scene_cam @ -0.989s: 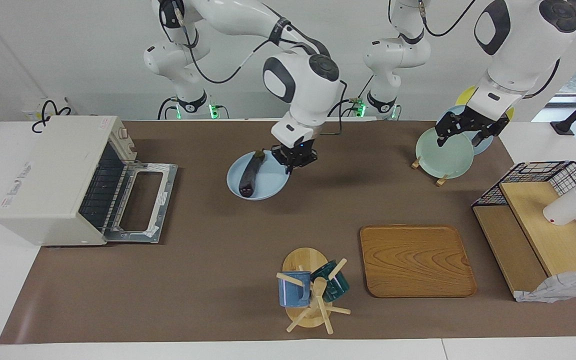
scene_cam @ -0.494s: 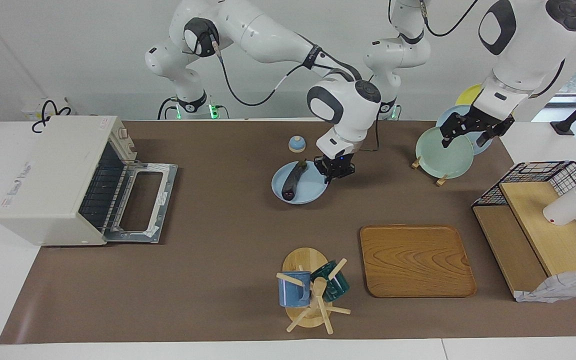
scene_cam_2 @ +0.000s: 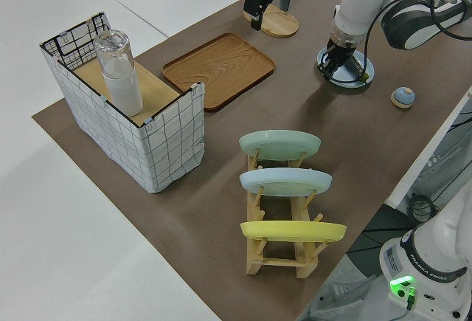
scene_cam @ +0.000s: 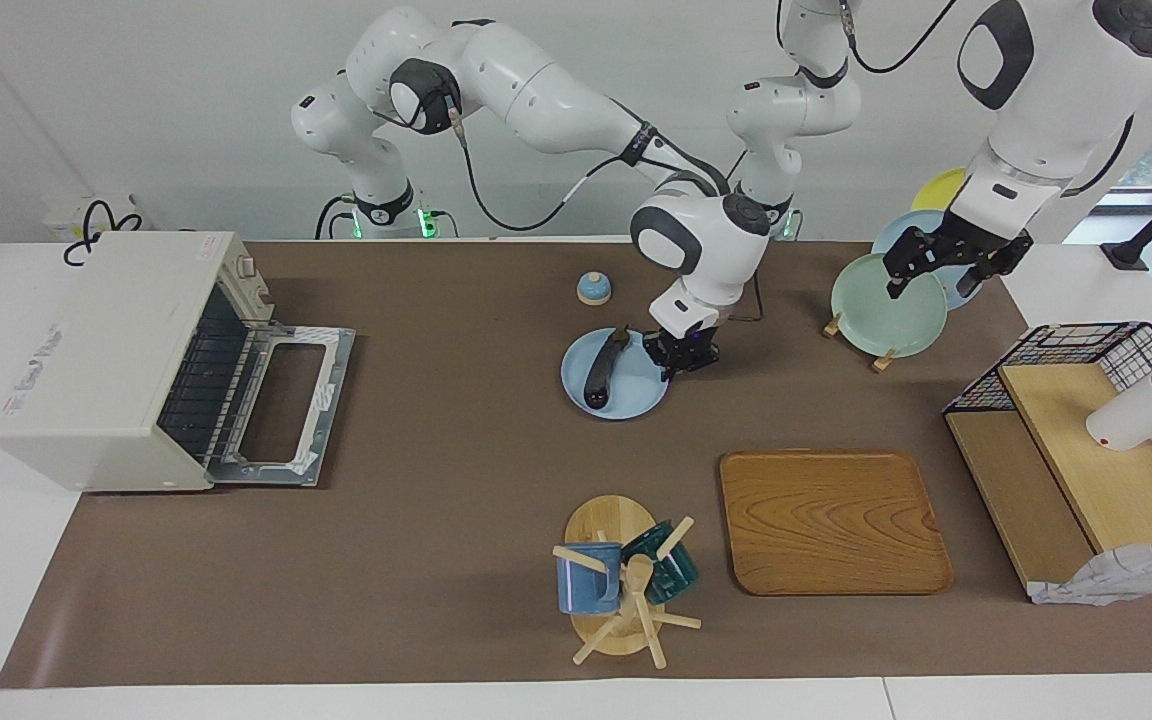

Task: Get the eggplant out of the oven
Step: 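Lower the blue plate onto the table and open the right gripper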

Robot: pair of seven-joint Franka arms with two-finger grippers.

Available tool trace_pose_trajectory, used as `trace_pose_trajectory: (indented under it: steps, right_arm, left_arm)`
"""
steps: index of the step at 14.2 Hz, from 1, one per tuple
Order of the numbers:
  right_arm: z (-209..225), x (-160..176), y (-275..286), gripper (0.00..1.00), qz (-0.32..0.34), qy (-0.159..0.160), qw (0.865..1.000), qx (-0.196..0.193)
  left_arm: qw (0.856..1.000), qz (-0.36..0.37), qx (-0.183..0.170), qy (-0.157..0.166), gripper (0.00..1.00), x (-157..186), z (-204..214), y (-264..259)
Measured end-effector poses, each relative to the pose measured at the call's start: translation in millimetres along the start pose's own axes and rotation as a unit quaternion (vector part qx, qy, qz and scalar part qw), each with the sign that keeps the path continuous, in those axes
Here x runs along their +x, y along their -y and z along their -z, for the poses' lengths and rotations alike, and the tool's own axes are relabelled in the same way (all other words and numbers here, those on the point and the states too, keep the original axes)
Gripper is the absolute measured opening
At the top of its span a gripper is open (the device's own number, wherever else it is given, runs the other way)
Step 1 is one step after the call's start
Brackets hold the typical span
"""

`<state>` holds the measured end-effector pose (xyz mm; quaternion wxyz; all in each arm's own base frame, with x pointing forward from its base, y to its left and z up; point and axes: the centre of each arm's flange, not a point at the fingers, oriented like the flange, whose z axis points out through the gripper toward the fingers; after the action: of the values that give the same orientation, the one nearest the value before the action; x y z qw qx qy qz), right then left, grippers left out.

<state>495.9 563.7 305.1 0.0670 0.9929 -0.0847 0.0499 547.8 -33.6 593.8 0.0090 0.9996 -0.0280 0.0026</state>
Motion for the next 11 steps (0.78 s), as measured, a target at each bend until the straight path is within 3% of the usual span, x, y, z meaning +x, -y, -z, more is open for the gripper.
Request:
trace_pose_trajectory:
  steps: [3, 5, 7, 9, 11]
  right_arm:
    - [17, 29, -14, 0.40, -0.021, -0.010, 1.000, 0.021]
    - [52, 44, -32, 0.42, -0.027, -0.014, 0.999, 0.024]
    - [93, 68, -74, 0.40, -0.016, -0.003, 1.000, 0.002]
    - [115, 100, -137, 0.19, -0.001, 0.013, 1.000, -0.019]
    - [105, 127, -216, 0.14, 0.015, 0.029, 0.999, -0.027]
  left_arm:
    - [1.000, -0.001, 0.000, -0.005, 1.00, 1, 1, -1]
    - [1.000, -0.004, 0.000, -0.005, 1.00, 1, 1, -5]
    - [1.000, -0.006, 0.000, -0.005, 1.00, 1, 1, -7]
    - [1.000, -0.012, 0.000, -0.005, 1.00, 1, 0, -13]
    - [1.000, -0.031, -0.002, -0.002, 1.00, 0, -4, -35]
